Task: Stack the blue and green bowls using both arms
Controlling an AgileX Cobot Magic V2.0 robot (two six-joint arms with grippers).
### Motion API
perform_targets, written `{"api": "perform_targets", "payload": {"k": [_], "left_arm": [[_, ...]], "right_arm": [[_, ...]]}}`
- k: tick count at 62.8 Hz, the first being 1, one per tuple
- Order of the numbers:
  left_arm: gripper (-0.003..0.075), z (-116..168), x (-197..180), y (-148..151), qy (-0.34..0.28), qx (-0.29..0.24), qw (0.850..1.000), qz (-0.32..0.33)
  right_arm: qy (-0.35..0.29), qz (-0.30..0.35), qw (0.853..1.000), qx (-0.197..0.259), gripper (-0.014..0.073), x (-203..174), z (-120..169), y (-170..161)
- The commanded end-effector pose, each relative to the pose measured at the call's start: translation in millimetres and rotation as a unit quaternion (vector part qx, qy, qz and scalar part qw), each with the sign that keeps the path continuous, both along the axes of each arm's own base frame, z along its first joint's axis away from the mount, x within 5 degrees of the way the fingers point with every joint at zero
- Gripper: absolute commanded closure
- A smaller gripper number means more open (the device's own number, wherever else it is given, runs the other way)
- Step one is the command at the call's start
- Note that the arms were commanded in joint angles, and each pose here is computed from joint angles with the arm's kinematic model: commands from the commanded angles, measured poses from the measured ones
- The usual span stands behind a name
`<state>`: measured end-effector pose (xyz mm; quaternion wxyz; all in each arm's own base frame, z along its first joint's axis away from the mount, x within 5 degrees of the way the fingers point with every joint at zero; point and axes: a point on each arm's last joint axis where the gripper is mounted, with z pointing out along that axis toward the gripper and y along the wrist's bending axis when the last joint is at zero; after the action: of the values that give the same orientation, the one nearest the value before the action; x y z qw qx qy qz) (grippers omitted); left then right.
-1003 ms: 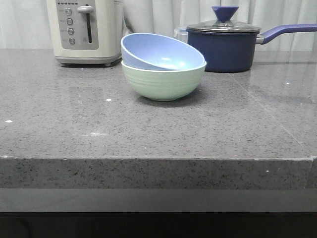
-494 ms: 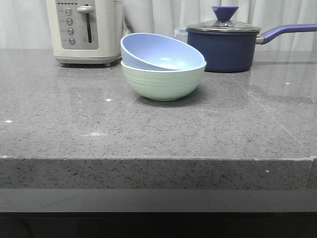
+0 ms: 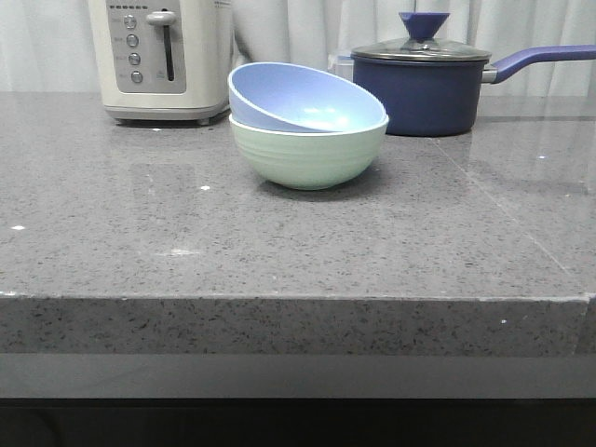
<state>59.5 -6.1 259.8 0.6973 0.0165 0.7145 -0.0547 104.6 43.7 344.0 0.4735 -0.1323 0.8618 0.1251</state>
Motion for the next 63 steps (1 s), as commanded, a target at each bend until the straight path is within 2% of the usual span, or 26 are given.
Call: {"api": "perform_targets", "payload": {"k": [1,9,19,63], "left_arm": [[0.0740,-2.2,-4.1,1.5,-0.064,-0.038,0.997,0.009],[0.0740,-26.4,-5.6,2.0,-0.057,-0.044,0.997,0.012],[0.0740,-41.9,-5.9,3.4,-0.096,-0.046,0.994,0.020],[0.0740,-42.8,-5.7,3.9,-0.092,-0.033,0.995,0.027]], "right_arm": [[-0.048,-0.002,0.999,0.013,0.0649,2.1,13.5,0.0],[-0.048,-0.002,0.999,0.013,0.0649,2.1,13.5,0.0],[-0.048,-0.002,0.999,0.013,0.0649,2.1,13.5,0.0],[-0.047,-0.002,0.999,0.013,0.0649,2.4,13.3,0.1]]}}
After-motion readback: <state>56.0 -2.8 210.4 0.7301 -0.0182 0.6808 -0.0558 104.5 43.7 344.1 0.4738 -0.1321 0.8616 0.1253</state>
